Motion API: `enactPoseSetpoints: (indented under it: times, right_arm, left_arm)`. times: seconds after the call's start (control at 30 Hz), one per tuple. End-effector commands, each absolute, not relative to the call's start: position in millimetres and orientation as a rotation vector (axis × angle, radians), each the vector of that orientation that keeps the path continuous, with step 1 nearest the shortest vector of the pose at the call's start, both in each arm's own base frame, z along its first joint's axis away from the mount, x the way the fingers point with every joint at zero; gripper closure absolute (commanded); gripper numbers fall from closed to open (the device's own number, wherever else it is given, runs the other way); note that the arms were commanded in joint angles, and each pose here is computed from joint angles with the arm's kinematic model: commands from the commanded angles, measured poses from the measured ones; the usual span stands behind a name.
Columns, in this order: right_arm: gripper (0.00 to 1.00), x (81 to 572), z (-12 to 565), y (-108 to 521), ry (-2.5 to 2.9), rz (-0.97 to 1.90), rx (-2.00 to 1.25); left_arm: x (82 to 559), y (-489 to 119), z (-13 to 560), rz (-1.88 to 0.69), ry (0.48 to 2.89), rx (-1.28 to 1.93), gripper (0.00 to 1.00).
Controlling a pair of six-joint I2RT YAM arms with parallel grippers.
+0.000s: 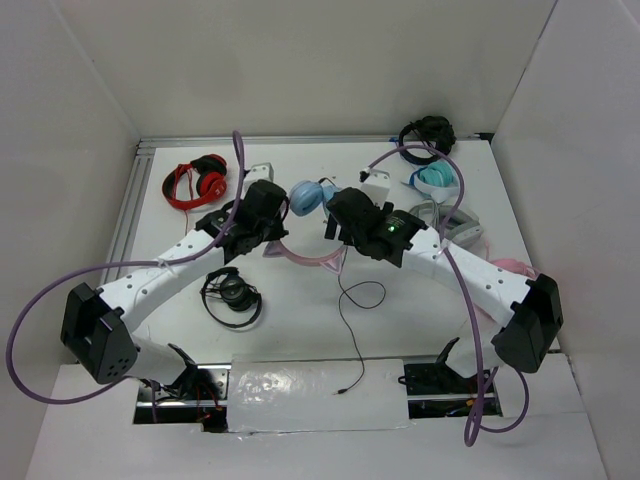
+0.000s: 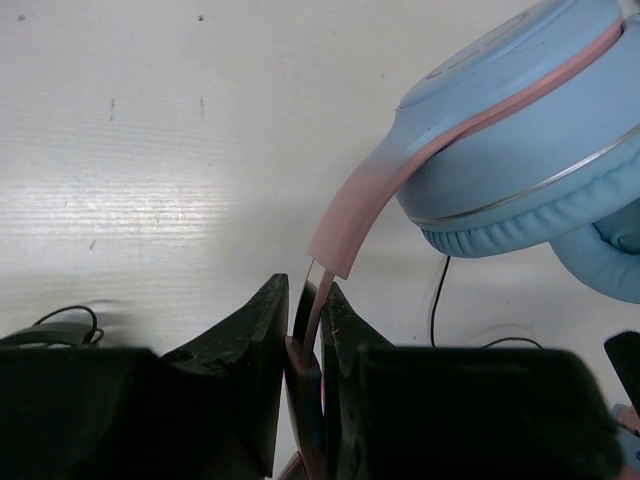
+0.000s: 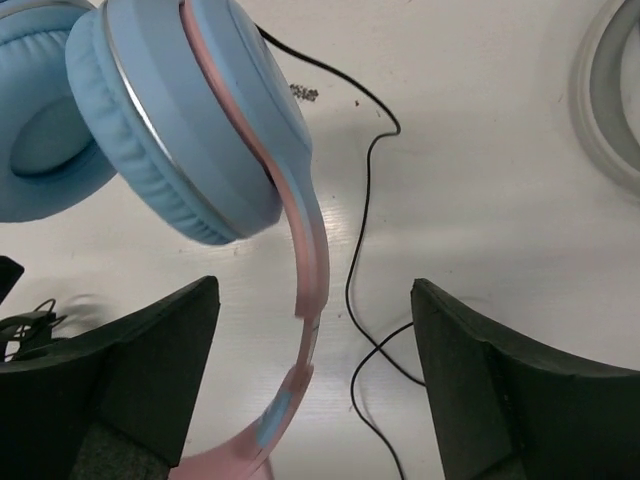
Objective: Wrap the headphones
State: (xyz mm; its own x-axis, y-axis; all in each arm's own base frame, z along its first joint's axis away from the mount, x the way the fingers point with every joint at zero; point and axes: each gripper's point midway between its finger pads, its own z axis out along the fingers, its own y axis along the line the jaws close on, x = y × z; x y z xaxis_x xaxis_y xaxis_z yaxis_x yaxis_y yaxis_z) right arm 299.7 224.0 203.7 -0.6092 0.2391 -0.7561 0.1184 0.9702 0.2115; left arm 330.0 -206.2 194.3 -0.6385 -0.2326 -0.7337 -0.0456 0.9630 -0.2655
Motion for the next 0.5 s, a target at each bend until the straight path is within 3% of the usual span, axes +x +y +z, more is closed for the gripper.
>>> enactPoseSetpoints:
  times: [0.0,0.37,0.4,0.47]
  right_arm:
    - [0.17,297,217,230,2.231,0.237,0.266]
    - [0.44,314,191,241,2.321,0.255,0.277]
    - [0.52,315,190,241,2.322,0.256,0.280]
    - [0.85,314,188,241,2.321,0.259,0.280]
  left_arm:
    - [346,-210,230,-0.295,2.120,-0.371,1.00]
    - [349,-221,239,-0.361,2.092,-0.332,1.00]
    - [347,-222,243,-0.379,2.084,-0.318,1.00]
    - [347,-223,245,-0.394,2.077,-0.308,1.00]
